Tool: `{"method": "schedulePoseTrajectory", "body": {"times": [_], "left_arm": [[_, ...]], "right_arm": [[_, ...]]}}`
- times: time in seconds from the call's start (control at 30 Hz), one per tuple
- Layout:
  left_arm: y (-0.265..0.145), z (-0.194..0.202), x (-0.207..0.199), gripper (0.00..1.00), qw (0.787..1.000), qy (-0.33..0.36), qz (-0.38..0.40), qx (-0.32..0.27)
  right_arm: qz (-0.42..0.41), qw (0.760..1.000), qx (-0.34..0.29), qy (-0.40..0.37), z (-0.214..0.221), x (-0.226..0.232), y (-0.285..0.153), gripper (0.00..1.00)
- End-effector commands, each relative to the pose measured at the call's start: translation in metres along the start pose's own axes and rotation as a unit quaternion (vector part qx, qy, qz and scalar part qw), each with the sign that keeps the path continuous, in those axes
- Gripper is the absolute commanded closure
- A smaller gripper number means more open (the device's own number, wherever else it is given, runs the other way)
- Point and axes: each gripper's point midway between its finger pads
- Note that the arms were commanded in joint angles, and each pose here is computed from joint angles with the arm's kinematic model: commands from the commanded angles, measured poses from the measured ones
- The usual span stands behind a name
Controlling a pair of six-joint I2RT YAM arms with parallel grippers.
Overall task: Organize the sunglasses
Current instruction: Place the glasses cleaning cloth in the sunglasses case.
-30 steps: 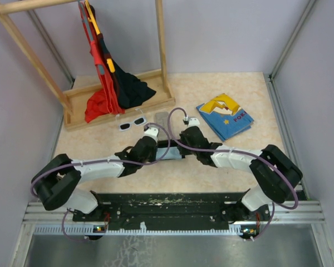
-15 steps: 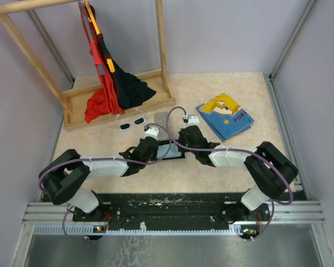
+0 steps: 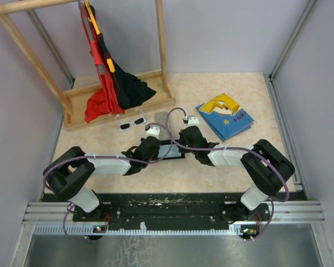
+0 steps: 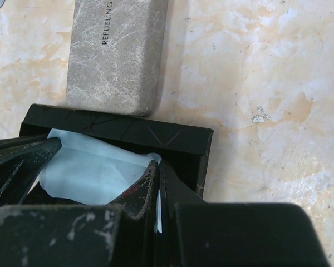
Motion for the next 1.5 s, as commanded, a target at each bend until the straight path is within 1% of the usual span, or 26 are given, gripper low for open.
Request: {"method": "schedulePoseTrajectory", "body": {"times": [0.0, 0.27, 0.73, 0.8, 1.07, 1.13, 1.2, 1.33, 1.47], "left_arm": [[0.006, -0.014, -0.001, 0.99, 1.000, -0.005, -0.005, -0.017], [0.008, -0.014, -0.001, 0.99, 1.000, -0.005, -0.008, -0.019], [0.013, -0.008, 0.001, 0.99, 1.000, 0.002, -0.015, -0.015], [0.014, -0.008, 0.001, 0.99, 1.000, 0.004, -0.015, -0.014], [0.018, -0.007, 0.005, 0.99, 0.999, 0.009, -0.031, -0.018], [0.019, -0.007, 0.006, 0.97, 0.999, 0.009, -0.034, -0.017], [0.019, -0.006, 0.006, 0.92, 0.999, 0.010, -0.034, -0.017], [0.016, -0.008, 0.007, 0.80, 0.999, 0.006, -0.033, -0.018], [0.010, -0.013, 0.006, 0.72, 0.999, 0.000, -0.027, -0.020]], "right_arm": [[-0.003, 1.000, -0.023, 0.003, -0.011, 0.000, 0.003, 1.00], [0.018, 0.999, -0.032, -0.005, -0.010, -0.009, 0.009, 1.00], [0.021, 0.998, -0.062, -0.008, -0.019, -0.010, 0.016, 1.00], [0.030, 0.998, -0.050, -0.013, -0.009, -0.015, 0.022, 1.00], [0.040, 0.997, -0.055, -0.022, -0.010, -0.019, 0.026, 1.00], [0.040, 0.997, -0.055, -0.024, -0.010, -0.019, 0.027, 1.00], [0.039, 0.997, -0.057, -0.024, -0.011, -0.019, 0.026, 1.00], [0.031, 0.997, -0.066, -0.022, -0.018, -0.015, 0.019, 0.88], [0.017, 0.996, -0.082, -0.017, -0.032, -0.008, 0.005, 0.78]]}}
Point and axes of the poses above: each gripper's point midway between its finger pads, its own y axis out along the fingers, its own x axis along the line the jaws close on, z = x × y, and after that the axes turned 1 degree about -y, right-handed
